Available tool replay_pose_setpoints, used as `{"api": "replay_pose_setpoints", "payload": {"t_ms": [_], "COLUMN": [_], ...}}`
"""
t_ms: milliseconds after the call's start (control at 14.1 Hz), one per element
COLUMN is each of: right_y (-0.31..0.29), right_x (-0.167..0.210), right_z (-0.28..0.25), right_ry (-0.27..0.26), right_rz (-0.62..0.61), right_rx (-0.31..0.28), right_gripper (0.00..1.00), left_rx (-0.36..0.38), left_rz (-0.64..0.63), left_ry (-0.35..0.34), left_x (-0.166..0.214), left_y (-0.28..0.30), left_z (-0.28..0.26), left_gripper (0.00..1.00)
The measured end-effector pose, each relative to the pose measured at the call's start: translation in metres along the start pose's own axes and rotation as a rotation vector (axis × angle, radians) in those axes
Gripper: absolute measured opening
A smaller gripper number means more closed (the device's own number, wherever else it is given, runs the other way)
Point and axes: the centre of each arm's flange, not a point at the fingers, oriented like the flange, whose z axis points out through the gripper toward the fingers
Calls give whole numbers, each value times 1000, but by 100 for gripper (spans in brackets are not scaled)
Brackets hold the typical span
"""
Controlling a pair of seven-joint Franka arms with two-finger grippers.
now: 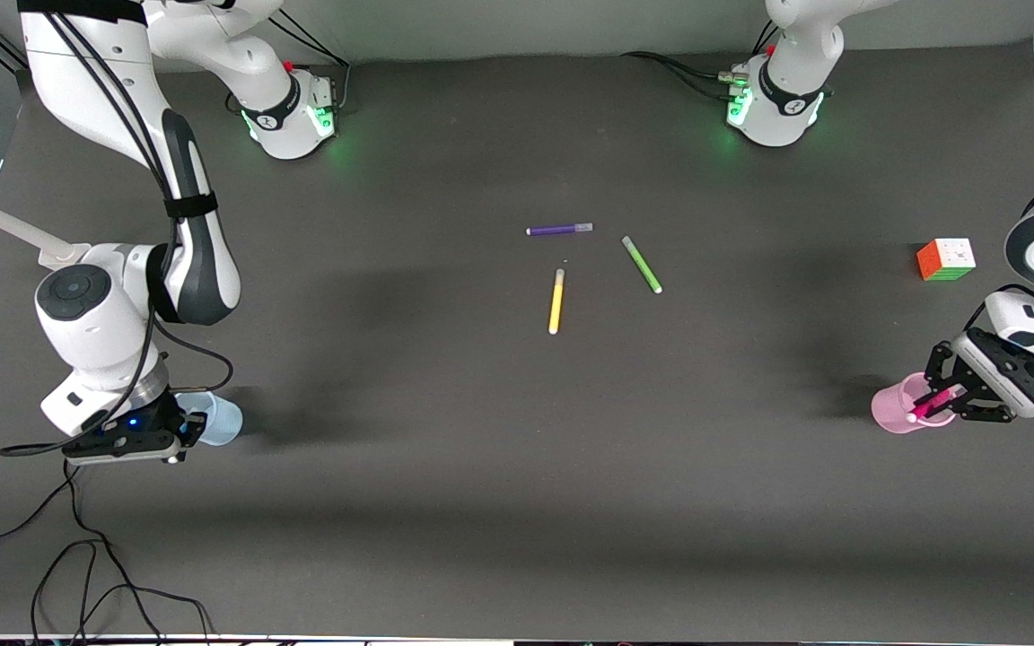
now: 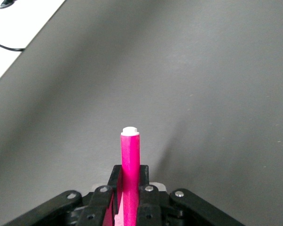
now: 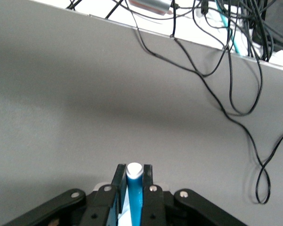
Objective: Place pink and blue markers in matching cups
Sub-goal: 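Lower the blue marker into the blue cup while the left gripper lowers pink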
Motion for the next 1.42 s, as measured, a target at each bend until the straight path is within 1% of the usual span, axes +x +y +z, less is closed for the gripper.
{"api": "replay_pose_setpoints", "payload": {"t_ms": [142,284,497,852,923,994,1065,1278,1420], "right_y": [1,2,1,1,1,1,1,1,2], "right_x": [-7,-11,-11,-12,-13,-13,-13,-13,-12], "right_z": [-2,-3,-3,-2,-2,-2,-2,-2,-2], "right_ry": [4,2,1,0,2,7,9,10,12], "right_rz": [6,10,10,10,10,10,10,10,10], "right_rx": [9,13,13,14,13,13,13,12,12], "right_gripper": [17,17,17,17,22,22,27,56,78], "left_rx": [-48,-63,-65,-62,-59,-59,-66,-95,-108], "left_rz": [4,19,28,37,46,52,54,70,72], "left_ry": [50,76,85,99,101,108,120,157,174], "left_x": [-5,-12,-23,-26,-26,-25,-27,-35,-37], "left_y": [6,8,5,-1,-2,-4,-5,-10,-14], "left_z": [15,28,30,22,20,19,19,23,23], "left_gripper": [18,18,18,18,18,18,18,18,18]}}
